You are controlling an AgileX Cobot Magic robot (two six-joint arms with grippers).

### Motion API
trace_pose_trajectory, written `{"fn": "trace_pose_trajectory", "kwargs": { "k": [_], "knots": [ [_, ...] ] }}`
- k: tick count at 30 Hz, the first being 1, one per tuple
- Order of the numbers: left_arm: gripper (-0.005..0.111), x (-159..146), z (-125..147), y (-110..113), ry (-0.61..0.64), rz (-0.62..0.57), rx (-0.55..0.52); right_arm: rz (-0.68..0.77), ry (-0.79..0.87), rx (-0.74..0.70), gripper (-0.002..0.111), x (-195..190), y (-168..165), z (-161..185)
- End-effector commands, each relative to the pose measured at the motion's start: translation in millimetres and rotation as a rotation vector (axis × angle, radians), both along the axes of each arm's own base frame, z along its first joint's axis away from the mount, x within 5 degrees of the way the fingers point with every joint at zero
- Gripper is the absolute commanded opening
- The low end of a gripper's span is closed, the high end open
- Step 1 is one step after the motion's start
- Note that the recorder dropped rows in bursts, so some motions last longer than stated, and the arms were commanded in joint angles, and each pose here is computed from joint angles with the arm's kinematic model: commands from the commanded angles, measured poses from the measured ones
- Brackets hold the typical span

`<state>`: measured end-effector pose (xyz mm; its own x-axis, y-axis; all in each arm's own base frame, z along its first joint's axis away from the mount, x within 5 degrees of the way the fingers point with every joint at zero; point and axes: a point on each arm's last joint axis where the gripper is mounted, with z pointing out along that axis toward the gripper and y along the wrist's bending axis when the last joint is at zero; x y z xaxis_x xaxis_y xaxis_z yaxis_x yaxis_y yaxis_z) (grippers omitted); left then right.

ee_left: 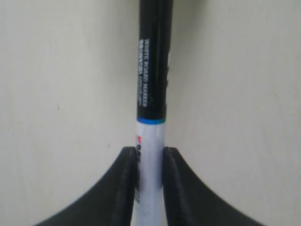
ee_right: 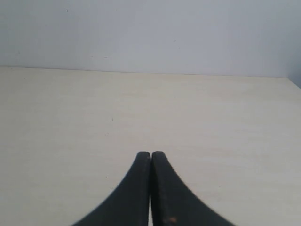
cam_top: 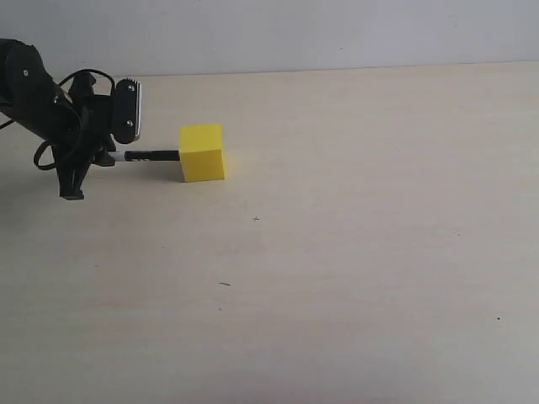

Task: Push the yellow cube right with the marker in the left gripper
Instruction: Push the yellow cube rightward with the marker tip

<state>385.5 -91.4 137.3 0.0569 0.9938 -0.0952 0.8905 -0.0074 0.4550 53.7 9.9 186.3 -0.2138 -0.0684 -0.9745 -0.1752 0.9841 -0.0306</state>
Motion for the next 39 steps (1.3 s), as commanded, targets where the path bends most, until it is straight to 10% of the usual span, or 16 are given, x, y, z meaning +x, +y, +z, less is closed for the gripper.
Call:
{"fn": "trace_pose_trajectory", "kwargs": {
  "k": [1, 9, 19, 32, 39],
  "knots": [
    [0.000, 6, 2, 13, -0.021, 0.062, -0.022, -0.004, -0.013, -0.005, 0.000, 0, 0, 0],
    [0.000, 17, -3, 13, -0.060, 0.081, -0.039, -0.004, -0.008, -0.006, 0.000, 0, 0, -1],
    [0.000, 16, -6, -54, -0.030, -0.021, -0.067, -0.004, -0.008, -0.006, 0.000, 0, 0, -1],
    [0.000, 16, -8, -32, 0.069, 0.048, -0.038, -0.004, -0.008, -0.006, 0.000, 0, 0, -1],
    [0.000, 9, -5, -70, 0.002, -0.064, -0.049, -0.004, -0.008, -0.006, 0.000, 0, 0, -1]
  ]
}}
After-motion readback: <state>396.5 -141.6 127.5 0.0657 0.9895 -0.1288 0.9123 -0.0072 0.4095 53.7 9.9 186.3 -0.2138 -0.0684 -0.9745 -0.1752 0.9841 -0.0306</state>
